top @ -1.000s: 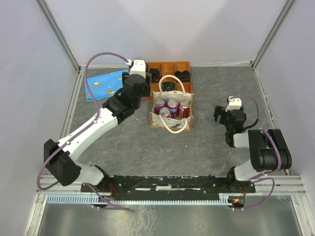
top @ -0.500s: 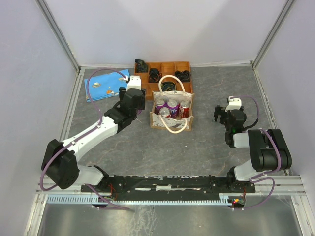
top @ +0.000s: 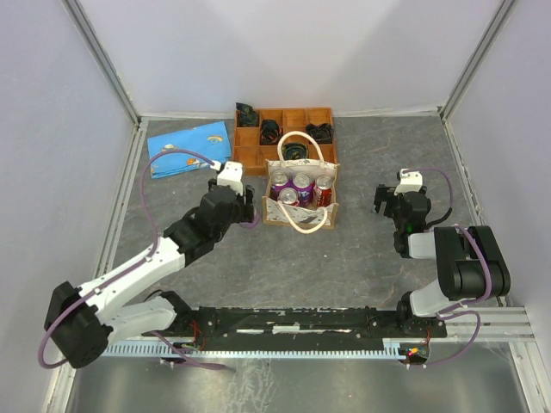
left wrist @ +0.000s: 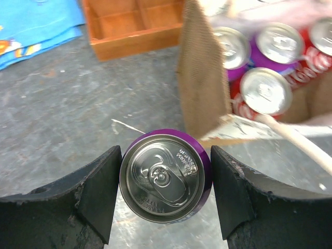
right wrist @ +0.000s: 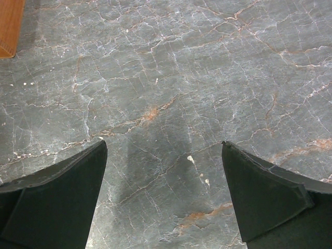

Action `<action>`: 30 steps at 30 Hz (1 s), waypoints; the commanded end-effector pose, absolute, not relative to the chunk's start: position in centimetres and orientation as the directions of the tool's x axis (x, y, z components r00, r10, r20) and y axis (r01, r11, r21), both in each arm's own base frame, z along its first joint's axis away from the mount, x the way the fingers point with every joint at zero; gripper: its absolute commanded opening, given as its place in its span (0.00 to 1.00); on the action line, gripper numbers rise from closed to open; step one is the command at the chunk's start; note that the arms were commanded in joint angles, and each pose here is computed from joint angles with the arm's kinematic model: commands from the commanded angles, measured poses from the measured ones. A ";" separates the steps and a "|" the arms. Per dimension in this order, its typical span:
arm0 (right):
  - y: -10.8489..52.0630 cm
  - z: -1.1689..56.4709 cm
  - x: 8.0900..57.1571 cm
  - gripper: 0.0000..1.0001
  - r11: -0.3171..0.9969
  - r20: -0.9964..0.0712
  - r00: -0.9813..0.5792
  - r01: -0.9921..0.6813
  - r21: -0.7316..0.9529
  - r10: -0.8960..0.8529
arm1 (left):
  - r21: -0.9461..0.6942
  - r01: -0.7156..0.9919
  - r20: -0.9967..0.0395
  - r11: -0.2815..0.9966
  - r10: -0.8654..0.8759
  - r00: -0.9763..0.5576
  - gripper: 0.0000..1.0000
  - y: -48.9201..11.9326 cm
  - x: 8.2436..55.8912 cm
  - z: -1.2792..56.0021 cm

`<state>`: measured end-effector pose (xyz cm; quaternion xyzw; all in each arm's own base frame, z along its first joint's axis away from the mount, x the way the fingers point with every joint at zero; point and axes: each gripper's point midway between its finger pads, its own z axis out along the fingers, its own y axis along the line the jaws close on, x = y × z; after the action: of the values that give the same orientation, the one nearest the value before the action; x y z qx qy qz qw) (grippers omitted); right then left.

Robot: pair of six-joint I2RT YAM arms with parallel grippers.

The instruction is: Take the beverage out of the canvas bag

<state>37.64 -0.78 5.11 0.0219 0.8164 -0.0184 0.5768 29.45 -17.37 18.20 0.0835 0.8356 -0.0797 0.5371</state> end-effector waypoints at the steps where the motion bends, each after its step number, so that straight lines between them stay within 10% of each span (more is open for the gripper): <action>1: -0.8 6.9 38.9 0.99 0.998 -0.960 -0.281 0.053 -0.015 0.001 | -0.177 0.386 -0.938 0.905 -0.037 -0.344 0.03 -21.9 27.1 21.5; 14: -0.7 6.9 38.9 0.99 0.999 -0.960 -0.281 0.052 -0.015 0.000 | -0.084 0.755 -0.943 0.651 0.193 -0.271 0.03 -32.9 19.9 18.6; 30: -0.8 6.9 38.9 0.99 0.998 -0.960 -0.280 0.054 -0.016 0.000 | 0.063 0.818 -0.941 0.571 0.308 -0.143 0.03 -39.6 19.6 17.0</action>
<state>37.68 -0.76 5.16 0.0214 0.8161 -0.0182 0.5772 18.02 -36.47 11.18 0.4125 0.7680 -0.2069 0.4440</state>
